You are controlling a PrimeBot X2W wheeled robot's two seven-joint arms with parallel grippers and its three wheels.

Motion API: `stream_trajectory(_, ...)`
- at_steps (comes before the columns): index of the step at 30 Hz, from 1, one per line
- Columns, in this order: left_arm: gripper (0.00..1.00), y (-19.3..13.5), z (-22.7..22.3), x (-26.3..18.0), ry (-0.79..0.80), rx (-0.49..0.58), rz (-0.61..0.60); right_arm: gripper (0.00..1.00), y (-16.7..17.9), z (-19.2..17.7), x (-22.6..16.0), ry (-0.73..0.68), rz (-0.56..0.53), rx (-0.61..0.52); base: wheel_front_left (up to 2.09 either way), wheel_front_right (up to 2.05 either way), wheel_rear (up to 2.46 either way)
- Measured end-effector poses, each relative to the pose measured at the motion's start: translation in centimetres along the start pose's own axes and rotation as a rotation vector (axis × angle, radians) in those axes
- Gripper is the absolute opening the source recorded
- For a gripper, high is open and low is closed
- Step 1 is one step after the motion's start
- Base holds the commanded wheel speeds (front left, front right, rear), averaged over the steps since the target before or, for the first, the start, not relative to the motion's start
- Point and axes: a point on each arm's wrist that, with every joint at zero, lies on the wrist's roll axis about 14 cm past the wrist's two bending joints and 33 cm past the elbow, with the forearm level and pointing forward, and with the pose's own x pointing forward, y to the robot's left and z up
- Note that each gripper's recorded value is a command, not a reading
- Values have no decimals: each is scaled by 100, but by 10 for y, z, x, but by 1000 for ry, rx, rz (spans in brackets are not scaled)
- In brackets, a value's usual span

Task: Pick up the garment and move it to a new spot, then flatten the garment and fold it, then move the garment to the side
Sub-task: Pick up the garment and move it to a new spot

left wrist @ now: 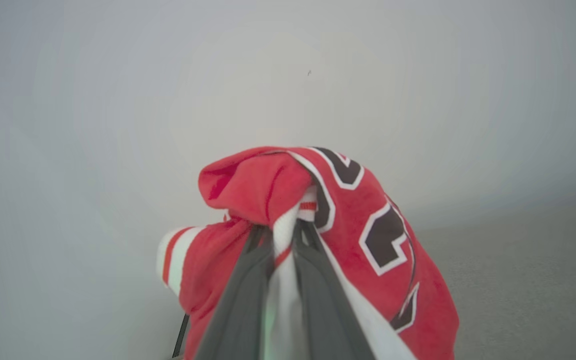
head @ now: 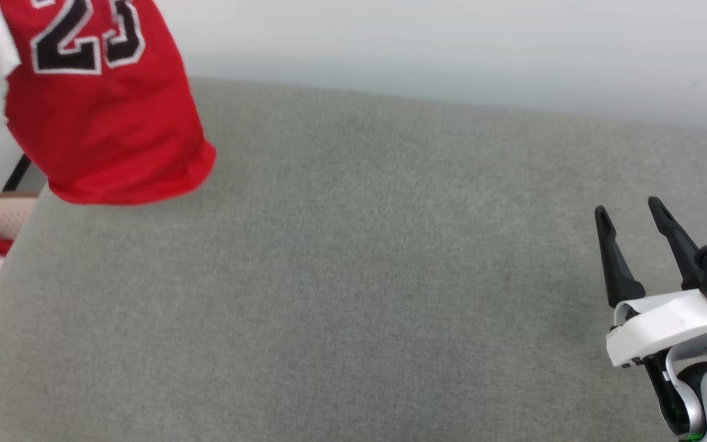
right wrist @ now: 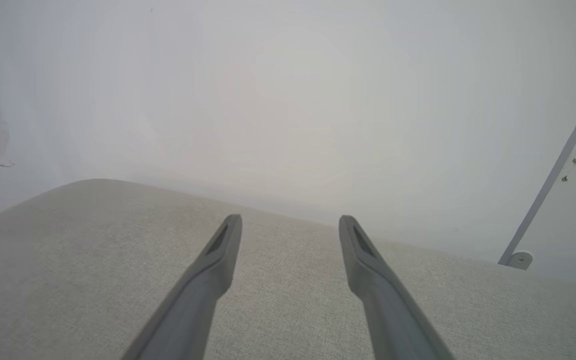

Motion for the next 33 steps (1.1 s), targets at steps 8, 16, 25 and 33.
stream_trajectory(8,0,-66,32,-24,-53,18,-152,100,-29,25,-29,-55,-96,-17,0,0,0)
stream_trajectory(16,0,-166,39,-31,-71,35,-381,100,-73,38,-65,-78,-241,-41,0,0,0)
stream_trajectory(25,0,-282,25,-45,-67,-2,-666,100,-111,39,-102,-79,-388,-53,0,0,0)
stream_trajectory(33,0,-336,-48,-40,101,-59,-793,100,-120,16,-111,-34,-441,-23,0,0,0)
